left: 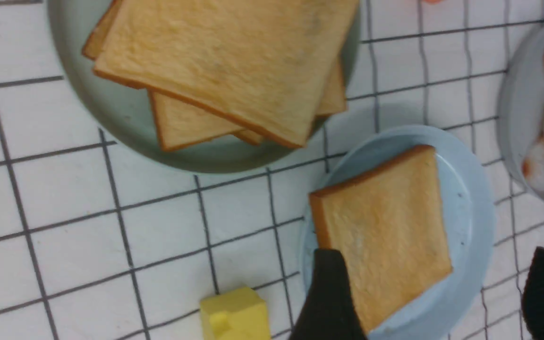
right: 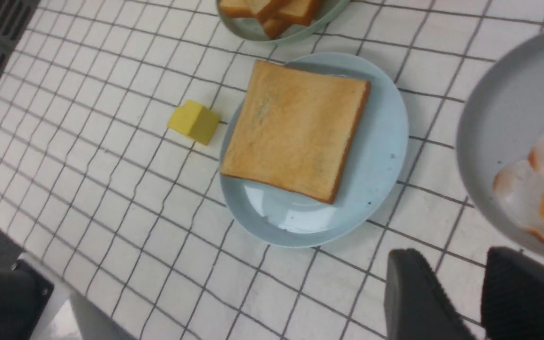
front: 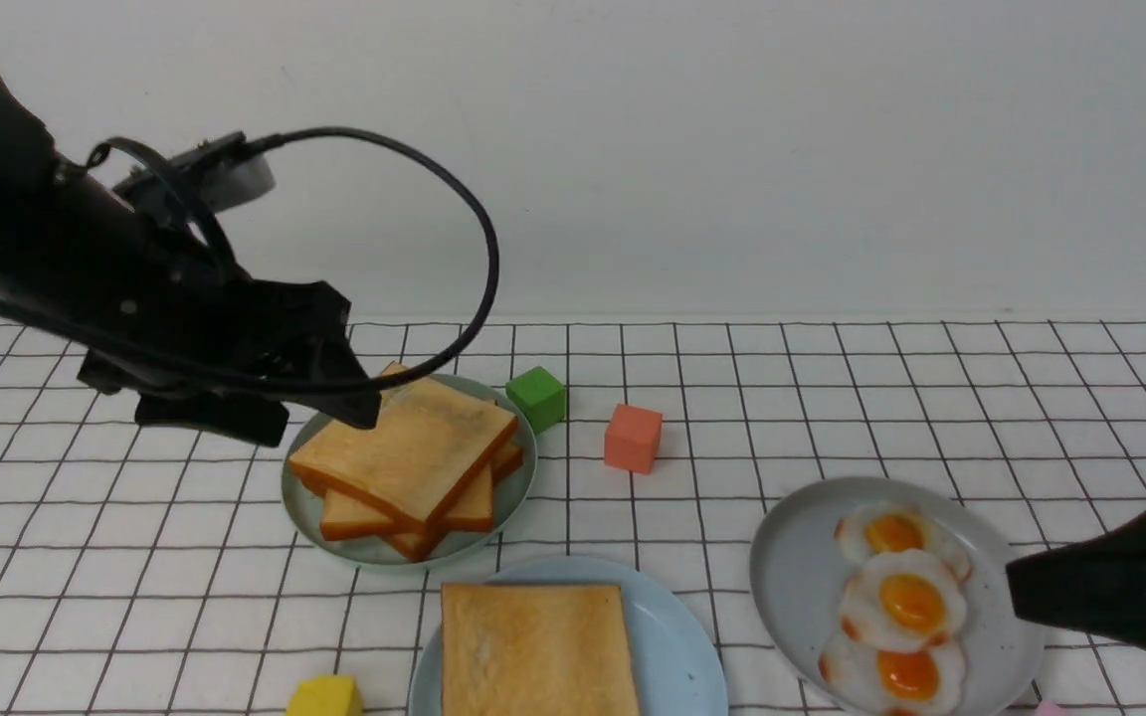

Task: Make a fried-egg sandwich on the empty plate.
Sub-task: Use the right arm to grab a fried egg

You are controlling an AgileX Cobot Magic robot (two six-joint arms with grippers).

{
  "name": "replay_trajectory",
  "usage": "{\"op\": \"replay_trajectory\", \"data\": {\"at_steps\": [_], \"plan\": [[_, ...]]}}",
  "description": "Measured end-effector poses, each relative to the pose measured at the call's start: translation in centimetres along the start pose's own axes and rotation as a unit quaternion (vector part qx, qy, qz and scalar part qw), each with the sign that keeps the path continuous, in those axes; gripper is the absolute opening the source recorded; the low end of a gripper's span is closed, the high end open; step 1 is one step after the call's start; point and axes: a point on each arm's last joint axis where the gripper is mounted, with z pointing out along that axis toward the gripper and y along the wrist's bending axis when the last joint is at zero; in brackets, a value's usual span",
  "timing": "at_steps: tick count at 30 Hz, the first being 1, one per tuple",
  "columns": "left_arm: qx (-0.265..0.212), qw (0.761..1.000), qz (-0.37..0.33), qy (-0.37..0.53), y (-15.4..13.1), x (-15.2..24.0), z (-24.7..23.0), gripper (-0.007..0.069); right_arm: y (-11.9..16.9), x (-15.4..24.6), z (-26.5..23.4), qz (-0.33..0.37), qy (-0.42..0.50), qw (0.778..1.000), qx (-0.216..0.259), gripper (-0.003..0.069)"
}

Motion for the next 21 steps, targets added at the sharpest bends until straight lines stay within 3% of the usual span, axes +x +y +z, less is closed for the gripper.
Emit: {"op": "replay_trajectory", "data": {"at_steps": [2, 3, 4, 7, 10, 16, 21], "plan": [[0.008, 1.000, 0.023, -0.010, -1.4, 0.9, -1.1, 0.0430, -0.5, -0.1, 0.3, 0.014, 0.001, 1.000, 0.020, 0.0262], [0.020, 0.998, 0.049, -0.015, -3.0, 2.1, -1.9, 0.0354, -1.5, -0.4, 1.0, 0.037, 0.008, 0.998, 0.054, 0.0282], [0.022, 0.998, 0.051, -0.015, -3.1, 2.2, -1.9, 0.0344, -1.7, -0.4, 1.1, 0.042, 0.008, 0.997, 0.062, 0.0286], [0.045, 0.994, 0.094, -0.017, -5.6, 5.0, -2.1, 0.0148, -4.0, -0.9, 3.2, 0.088, 0.031, 0.989, 0.117, 0.0335], [0.058, 0.991, 0.123, -0.014, -6.8, 7.3, -0.9, -0.0009, -6.0, -1.4, 6.0, 0.137, 0.047, 0.979, 0.144, 0.0362], [0.071, 0.982, 0.176, -0.013, -8.1, 9.4, 1.3, -0.0013, -10.3, -1.1, 11.0, 0.190, 0.094, 0.964, 0.158, 0.0367], [0.090, 0.977, 0.192, -0.018, -9.1, 9.8, 1.5, -0.0013, -13.9, -0.9, 13.3, 0.245, 0.082, 0.959, 0.118, 0.0367]]}}
